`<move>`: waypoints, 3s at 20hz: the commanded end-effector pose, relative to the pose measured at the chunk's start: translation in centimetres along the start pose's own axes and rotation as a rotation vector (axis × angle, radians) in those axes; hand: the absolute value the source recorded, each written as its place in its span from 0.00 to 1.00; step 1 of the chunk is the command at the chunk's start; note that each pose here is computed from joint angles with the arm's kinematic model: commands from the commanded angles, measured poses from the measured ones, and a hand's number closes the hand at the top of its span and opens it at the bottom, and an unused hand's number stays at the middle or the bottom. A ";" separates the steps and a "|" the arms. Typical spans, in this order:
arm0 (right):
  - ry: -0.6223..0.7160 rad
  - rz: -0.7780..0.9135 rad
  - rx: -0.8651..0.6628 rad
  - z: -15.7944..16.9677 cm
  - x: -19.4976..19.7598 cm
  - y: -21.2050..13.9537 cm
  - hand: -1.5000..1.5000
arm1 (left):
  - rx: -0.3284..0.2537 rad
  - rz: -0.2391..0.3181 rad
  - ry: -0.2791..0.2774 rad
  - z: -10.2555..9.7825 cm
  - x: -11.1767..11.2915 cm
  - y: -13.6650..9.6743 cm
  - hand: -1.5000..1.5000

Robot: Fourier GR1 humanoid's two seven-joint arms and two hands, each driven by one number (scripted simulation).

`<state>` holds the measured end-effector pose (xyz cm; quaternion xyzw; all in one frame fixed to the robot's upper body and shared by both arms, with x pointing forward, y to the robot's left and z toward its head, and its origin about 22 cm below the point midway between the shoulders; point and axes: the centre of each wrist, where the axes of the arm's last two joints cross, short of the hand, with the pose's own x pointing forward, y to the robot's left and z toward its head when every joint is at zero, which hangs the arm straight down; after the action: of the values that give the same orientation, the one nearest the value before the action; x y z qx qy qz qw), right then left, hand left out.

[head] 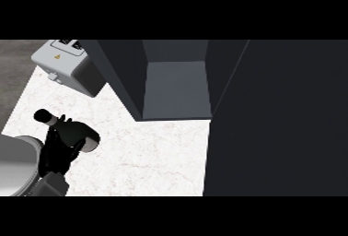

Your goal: Pick up the wine, place it into the cabinet and close the cabinet

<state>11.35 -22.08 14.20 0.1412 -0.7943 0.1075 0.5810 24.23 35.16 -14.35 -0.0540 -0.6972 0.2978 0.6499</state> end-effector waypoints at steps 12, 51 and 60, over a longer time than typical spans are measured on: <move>-0.035 -0.044 0.019 0.6 2.5 0.6 0.00 | -0.160 -0.127 -0.158 -0.9 -1.0 -2.8 1.00; -0.006 -0.034 -0.019 2.2 2.3 0.3 0.00 | -0.457 -0.733 -0.094 -0.1 1.0 -28.1 1.00; -0.024 -0.026 0.001 1.8 1.4 -0.7 0.00 | -0.446 -0.684 -0.063 -0.5 1.0 -30.5 1.00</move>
<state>10.88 -22.76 13.44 0.1270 -0.7923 0.1083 0.5869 31.42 15.89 -3.14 0.1027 -0.7038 -0.0728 0.6991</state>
